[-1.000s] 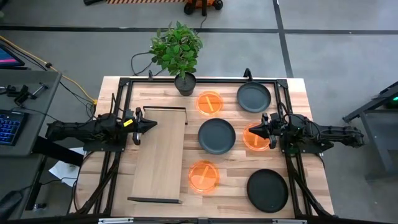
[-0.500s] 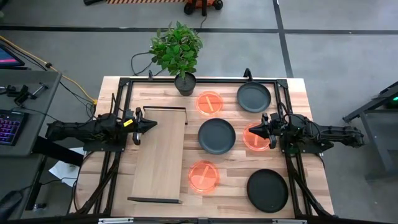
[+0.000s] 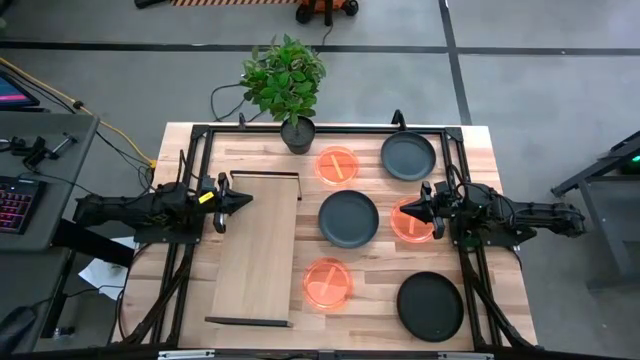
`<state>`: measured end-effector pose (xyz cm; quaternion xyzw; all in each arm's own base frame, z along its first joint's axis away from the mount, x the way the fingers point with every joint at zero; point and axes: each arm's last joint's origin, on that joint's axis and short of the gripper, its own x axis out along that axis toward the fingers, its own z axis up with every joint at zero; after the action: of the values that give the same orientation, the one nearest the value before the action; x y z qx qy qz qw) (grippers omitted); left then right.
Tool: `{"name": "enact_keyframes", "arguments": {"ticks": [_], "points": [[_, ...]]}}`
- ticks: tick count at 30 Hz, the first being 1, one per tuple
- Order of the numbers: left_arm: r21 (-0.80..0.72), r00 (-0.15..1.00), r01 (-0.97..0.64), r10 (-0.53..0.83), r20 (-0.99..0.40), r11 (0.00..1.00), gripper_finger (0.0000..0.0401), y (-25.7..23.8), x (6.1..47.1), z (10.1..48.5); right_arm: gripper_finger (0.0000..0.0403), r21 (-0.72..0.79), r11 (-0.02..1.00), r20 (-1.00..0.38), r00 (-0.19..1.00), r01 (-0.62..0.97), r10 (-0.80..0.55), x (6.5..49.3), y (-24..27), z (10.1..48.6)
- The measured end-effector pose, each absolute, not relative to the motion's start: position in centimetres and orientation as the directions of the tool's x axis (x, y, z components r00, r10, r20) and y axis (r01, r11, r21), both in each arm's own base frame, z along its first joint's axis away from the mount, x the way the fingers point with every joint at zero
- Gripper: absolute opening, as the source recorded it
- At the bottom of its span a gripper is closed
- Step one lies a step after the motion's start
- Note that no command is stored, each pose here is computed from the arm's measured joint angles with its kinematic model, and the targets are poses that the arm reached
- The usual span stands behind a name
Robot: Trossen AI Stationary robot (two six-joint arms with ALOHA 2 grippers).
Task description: Place and stack plates onto a shelf
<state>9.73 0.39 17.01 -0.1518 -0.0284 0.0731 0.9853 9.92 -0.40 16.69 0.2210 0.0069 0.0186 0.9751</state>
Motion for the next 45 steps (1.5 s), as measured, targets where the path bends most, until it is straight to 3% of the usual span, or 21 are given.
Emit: {"name": "enact_keyframes", "arguments": {"ticks": [17, 21, 24, 26, 29, 32, 35, 39, 42, 45], "points": [[-0.303, 0.988, -0.136, 0.153, 0.033, 0.943, 0.0, 0.4, 9.7, 17.0, 0.0, 0.439, 0.899, 0.007, 1.0, -0.002, -0.002, 9.9, -0.5, 16.8], [-0.303, 0.988, -0.135, 0.152, 0.033, 0.943, 0.0, 0.4, 9.7, 17.0, 0.0, 0.67, 0.741, 0.177, 0.96, 0.045, -0.218, 9.7, -1.1, 18.4], [-0.303, 0.988, -0.135, 0.153, 0.034, 0.943, 0.0, 0.4, 9.7, 17.0, 0.0, 0.856, 0.515, 0.253, 0.83, 0.047, -0.497, 9.2, -1.9, 19.4], [-0.303, 0.988, -0.136, 0.153, 0.033, 0.943, 0.0, 0.4, 9.7, 17.0, 0.0, 0.892, 0.452, 0.317, 0.735, -0.016, -0.6, 8.8, -2.2, 20.2], [-0.303, 0.988, -0.135, 0.153, 0.033, 0.943, 0.0, 0.4, 9.7, 17.0, 0.0, 0.833, 0.538, 0.472, 0.677, -0.133, -0.564, 8.4, -2.1, 22.2], [-0.303, 0.988, -0.135, 0.153, 0.034, 0.943, 0.0, 0.4, 9.7, 17.0, 0.0, 0.779, 0.616, 0.521, 0.666, -0.115, -0.534, 8.8, -2.1, 25.2], [-0.303, 0.988, -0.135, 0.153, 0.033, 0.943, 0.0, 0.4, 9.7, 17.0, 0.0, 0.76, 0.647, 0.409, 0.729, 0.061, -0.549, 10.6, -2.2, 28.0], [-0.303, 0.988, -0.135, 0.153, 0.034, 0.943, 0.0, 0.4, 9.7, 17.0, 0.0013, 0.727, 0.551, 0.027, 0.785, 0.409, -0.619, 13.7, -2.7, 29.7], [-0.303, 0.988, -0.135, 0.152, 0.034, 0.943, 0.0, 0.4, 9.7, 17.0, 0.0045, 0.629, 0.415, -0.329, 0.709, 0.657, -0.623, 15.4, -3.4, 29.3], [-0.303, 0.988, -0.135, 0.152, 0.034, 0.943, 0.0, 0.4, 9.7, 17.0, 0.0094, 0.445, 0.31, -0.63, 0.539, 0.84, -0.559, 16.2, -4.4, 28.0]]}}
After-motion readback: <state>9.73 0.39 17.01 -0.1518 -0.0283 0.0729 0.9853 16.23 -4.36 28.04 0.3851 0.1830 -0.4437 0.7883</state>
